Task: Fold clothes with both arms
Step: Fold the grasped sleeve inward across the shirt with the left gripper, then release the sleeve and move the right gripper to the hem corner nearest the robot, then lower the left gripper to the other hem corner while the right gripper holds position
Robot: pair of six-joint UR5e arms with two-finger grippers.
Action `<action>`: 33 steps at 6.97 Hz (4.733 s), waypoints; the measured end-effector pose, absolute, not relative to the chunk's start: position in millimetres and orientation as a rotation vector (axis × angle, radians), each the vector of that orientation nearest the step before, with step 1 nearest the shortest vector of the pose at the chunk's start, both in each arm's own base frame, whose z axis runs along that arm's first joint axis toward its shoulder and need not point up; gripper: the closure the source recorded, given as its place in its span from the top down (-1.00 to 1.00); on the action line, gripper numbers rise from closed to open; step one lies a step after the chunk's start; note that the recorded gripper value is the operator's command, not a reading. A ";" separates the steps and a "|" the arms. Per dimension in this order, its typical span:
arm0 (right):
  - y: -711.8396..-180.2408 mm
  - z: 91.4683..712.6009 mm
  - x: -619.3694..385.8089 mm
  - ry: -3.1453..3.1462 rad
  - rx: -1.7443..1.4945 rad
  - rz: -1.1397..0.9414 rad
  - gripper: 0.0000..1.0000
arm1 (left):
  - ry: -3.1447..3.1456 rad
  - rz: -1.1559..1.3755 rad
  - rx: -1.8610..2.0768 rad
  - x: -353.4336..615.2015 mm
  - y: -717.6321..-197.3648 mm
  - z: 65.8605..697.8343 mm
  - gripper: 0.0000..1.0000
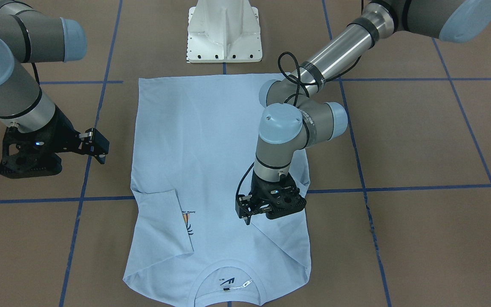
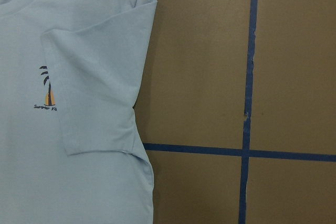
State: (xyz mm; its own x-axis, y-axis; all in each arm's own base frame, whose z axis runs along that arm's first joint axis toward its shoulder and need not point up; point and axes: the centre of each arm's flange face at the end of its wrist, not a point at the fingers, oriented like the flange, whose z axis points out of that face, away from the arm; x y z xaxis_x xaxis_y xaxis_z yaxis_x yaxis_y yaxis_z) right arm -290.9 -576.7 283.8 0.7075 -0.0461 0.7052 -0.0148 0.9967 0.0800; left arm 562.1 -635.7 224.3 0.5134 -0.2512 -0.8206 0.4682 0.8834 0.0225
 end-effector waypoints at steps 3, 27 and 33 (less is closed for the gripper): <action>-566.3 288.3 -281.1 -0.788 0.086 -0.010 1.00 | 0.996 -0.314 0.257 508.4 -605.2 253.1 1.00; -240.6 387.7 -453.4 -0.838 0.032 0.151 -0.06 | 1.007 -0.022 0.353 328.5 -428.0 311.4 1.00; -237.9 387.2 -451.5 -0.841 0.017 0.143 0.13 | 1.005 -0.020 0.353 328.1 -427.6 312.6 1.00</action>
